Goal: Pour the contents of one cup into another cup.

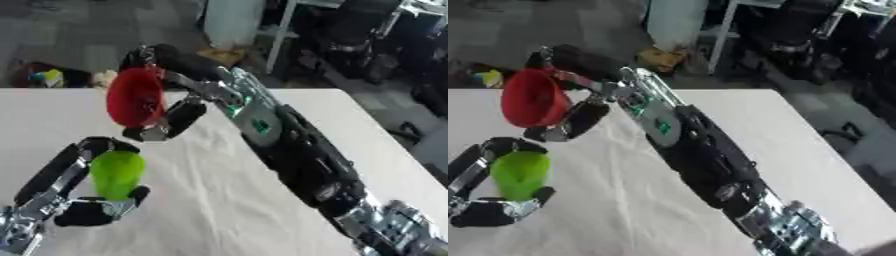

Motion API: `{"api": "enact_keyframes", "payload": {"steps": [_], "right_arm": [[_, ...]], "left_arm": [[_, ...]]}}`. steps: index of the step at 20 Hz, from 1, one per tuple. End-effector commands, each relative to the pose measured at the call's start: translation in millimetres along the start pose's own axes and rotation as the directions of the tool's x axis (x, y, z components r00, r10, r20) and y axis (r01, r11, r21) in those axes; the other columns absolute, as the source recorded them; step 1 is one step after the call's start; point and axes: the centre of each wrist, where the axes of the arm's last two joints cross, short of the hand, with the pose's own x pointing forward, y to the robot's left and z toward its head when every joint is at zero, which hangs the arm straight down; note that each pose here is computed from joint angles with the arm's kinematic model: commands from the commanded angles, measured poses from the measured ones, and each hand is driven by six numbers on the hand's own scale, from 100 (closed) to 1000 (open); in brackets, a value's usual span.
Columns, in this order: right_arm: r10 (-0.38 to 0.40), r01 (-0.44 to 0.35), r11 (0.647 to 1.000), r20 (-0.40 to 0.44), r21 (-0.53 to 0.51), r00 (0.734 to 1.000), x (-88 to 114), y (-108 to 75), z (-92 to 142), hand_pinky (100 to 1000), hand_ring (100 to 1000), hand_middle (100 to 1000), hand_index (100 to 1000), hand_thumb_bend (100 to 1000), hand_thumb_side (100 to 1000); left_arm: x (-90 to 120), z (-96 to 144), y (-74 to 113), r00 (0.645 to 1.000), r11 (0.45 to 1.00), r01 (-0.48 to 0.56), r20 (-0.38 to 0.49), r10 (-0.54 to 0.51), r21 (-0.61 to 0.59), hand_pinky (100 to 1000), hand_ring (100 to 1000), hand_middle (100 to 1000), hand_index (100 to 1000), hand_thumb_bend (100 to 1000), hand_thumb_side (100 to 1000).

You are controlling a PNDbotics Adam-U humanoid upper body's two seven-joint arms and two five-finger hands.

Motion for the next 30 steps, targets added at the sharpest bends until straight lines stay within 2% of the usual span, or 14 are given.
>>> {"api": "enact_keyframes", "payload": {"steps": [1, 9, 12, 18, 28, 30], "right_arm": [[0.091, -0.091, 0.996, 0.000, -0.002, 0.996, -2, -12.8, 2, 569, 688, 138, 510, 196, 396], [0.219, -0.219, 0.976, -0.013, 0.021, 0.976, -10, -2.6, 6, 584, 640, 154, 544, 100, 432], [0.270, -0.270, 0.963, -0.009, 0.025, 0.963, -12, -0.9, 7, 592, 597, 165, 561, 100, 452], [0.387, -0.387, 0.922, 0.009, 0.017, 0.922, -12, -1.9, 8, 611, 517, 201, 601, 100, 486], [0.510, -0.510, 0.860, 0.020, -0.011, 0.860, -16, -1.6, 12, 633, 474, 249, 633, 100, 517], [0.535, -0.534, 0.845, 0.025, -0.021, 0.845, -16, -3.3, 12, 640, 466, 285, 650, 100, 528]], "left_arm": [[11, -6, 9.5, 0.999, 1.000, 0.007, 0.040, -0.008, 0.022, 428, 375, 537, 728, 100, 247], [17, -7, 10.1, 0.998, 1.000, 0.009, 0.063, -0.010, 0.007, 427, 374, 536, 727, 100, 248], [18, -8, 10.7, 0.998, 1.000, 0.007, 0.066, -0.008, 0.007, 427, 373, 536, 727, 100, 249], [19, -7, 11.3, 0.998, 1.000, 0.005, 0.065, -0.006, 0.005, 426, 373, 536, 727, 100, 250], [19, -7, 11.7, 0.998, 1.000, 0.004, 0.062, -0.004, 0.005, 426, 373, 536, 727, 100, 250], [19, -7, 11.6, 0.998, 1.000, 0.003, 0.060, -0.003, 0.005, 424, 372, 535, 726, 100, 251]]}}
